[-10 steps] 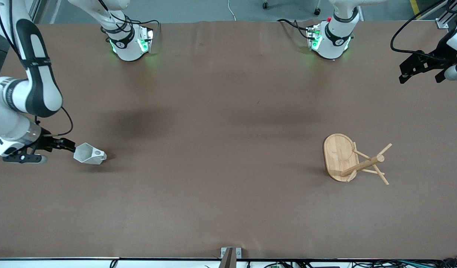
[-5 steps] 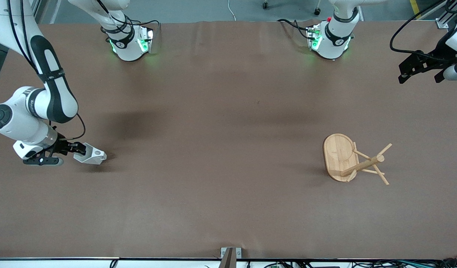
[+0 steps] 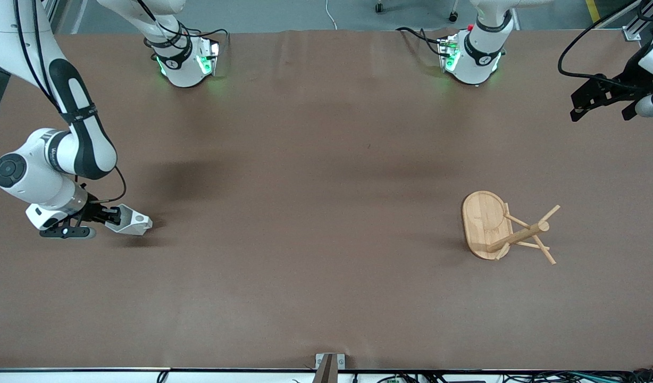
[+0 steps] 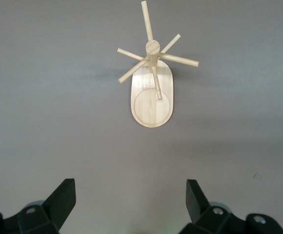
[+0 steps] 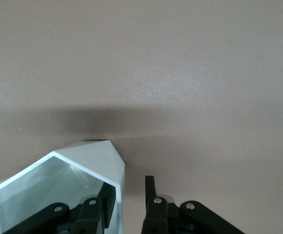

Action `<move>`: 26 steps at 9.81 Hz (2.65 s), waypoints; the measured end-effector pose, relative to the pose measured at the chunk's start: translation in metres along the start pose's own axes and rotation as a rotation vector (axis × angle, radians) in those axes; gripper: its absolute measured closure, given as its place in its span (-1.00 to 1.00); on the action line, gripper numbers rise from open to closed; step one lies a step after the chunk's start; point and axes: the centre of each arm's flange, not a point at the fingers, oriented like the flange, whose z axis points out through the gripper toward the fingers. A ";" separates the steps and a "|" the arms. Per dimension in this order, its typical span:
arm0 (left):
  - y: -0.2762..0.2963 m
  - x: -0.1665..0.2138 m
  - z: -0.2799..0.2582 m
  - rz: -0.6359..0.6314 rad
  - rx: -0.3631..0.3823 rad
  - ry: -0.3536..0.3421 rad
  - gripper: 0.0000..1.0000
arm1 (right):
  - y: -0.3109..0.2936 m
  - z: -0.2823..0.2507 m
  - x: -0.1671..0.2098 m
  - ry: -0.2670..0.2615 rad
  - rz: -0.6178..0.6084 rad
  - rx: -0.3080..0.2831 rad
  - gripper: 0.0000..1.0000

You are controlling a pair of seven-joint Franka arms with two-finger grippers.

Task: Hang cup on rack
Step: 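Lower the right gripper around the white cup and close it, then lift the cup with the right gripper while the left gripper approaches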

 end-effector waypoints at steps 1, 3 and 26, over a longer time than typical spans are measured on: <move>0.000 0.000 0.000 0.000 0.000 0.000 -1.00 | 0.000 0.001 0.000 0.001 0.003 0.002 0.54; 0.000 -0.001 0.001 0.001 0.000 -0.008 -1.00 | 0.000 0.002 0.000 0.002 0.007 0.005 0.74; 0.281 -0.058 0.001 0.678 -0.190 -0.022 -1.00 | -0.465 -0.181 -0.019 -0.391 0.110 1.374 0.91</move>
